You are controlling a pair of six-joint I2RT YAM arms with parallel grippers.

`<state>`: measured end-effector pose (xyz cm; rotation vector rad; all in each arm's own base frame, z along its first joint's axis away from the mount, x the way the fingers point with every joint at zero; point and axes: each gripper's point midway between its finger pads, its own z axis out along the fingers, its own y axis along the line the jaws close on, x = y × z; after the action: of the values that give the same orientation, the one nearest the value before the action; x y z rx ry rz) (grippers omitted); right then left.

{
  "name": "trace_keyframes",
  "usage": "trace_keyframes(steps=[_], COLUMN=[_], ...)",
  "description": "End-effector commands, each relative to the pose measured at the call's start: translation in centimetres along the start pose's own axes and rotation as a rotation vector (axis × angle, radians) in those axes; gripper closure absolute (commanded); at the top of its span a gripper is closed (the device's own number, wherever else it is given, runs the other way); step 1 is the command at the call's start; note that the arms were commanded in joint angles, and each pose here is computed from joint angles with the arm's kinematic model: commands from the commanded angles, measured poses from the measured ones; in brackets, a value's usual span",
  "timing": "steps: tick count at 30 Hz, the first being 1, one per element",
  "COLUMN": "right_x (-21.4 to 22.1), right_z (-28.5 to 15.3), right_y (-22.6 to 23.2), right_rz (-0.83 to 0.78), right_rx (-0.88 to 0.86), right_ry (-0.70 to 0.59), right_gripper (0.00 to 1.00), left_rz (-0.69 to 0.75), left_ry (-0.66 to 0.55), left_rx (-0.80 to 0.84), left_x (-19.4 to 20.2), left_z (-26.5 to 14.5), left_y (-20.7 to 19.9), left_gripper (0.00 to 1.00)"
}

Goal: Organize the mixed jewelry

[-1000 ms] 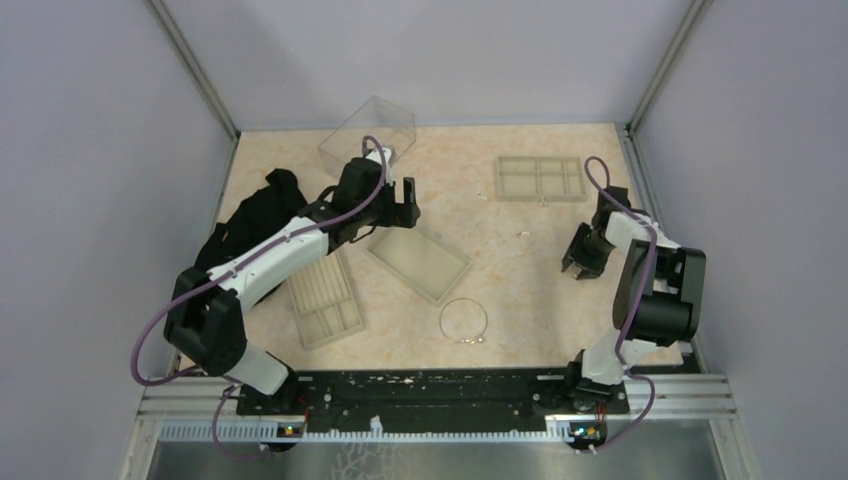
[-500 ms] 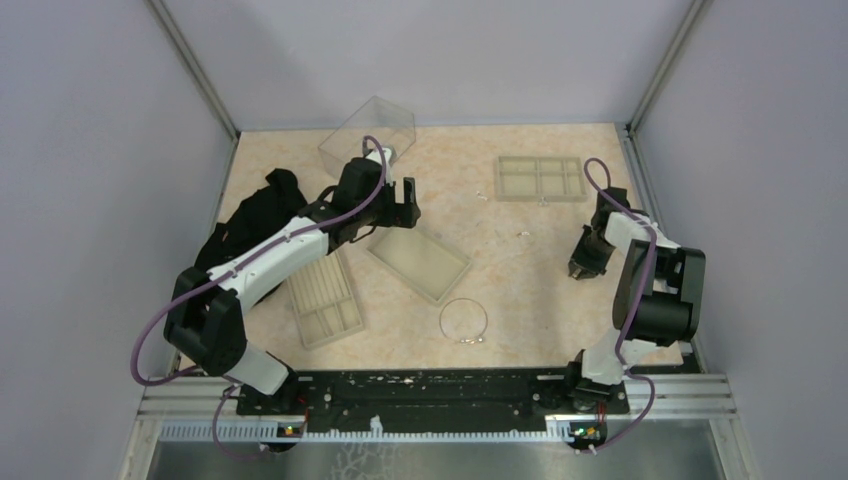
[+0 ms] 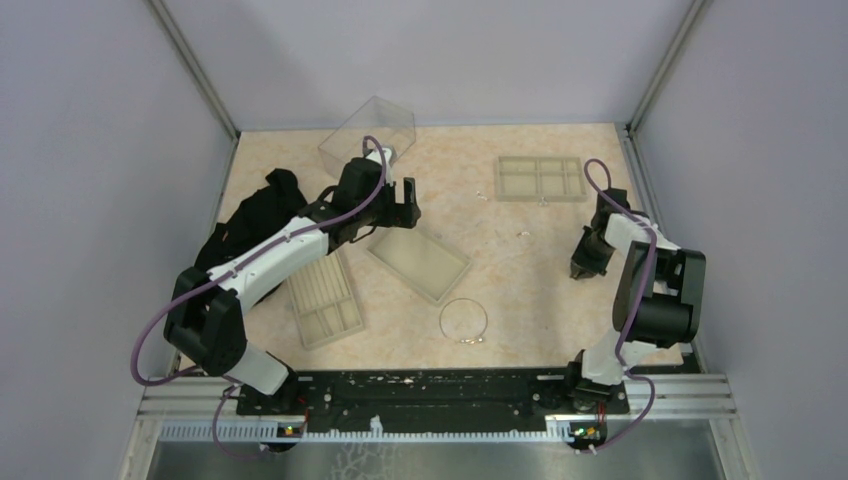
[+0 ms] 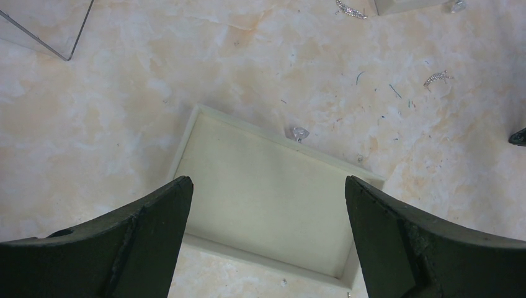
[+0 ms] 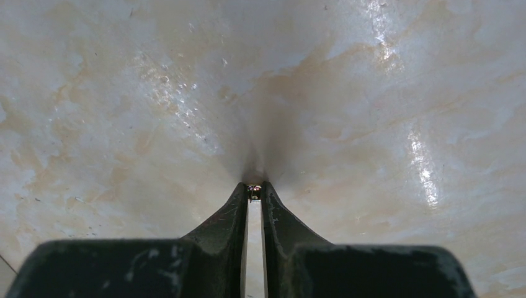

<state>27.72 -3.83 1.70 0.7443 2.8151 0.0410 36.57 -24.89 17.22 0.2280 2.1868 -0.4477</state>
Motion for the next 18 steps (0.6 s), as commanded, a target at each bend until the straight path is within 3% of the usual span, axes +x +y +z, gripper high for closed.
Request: trace_keyframes(steps=[1, 18], right_x=[0.2, -6.3], right_z=[-0.7, -6.3], right_y=[0.5, 7.7], right_rz=[-0.005, -0.055], right_rx=[-0.020, -0.189], right_ry=[-0.014, -0.170], right_gripper=[0.95, 0.98], left_rz=[0.001, 0.009], left_ry=[-0.032, -0.048], left_rx=[0.022, -0.005], left_x=[-1.0, -1.5], left_z=[-0.8, -1.0], left_y=[-0.4, 0.1], left_gripper=[0.01, 0.01])
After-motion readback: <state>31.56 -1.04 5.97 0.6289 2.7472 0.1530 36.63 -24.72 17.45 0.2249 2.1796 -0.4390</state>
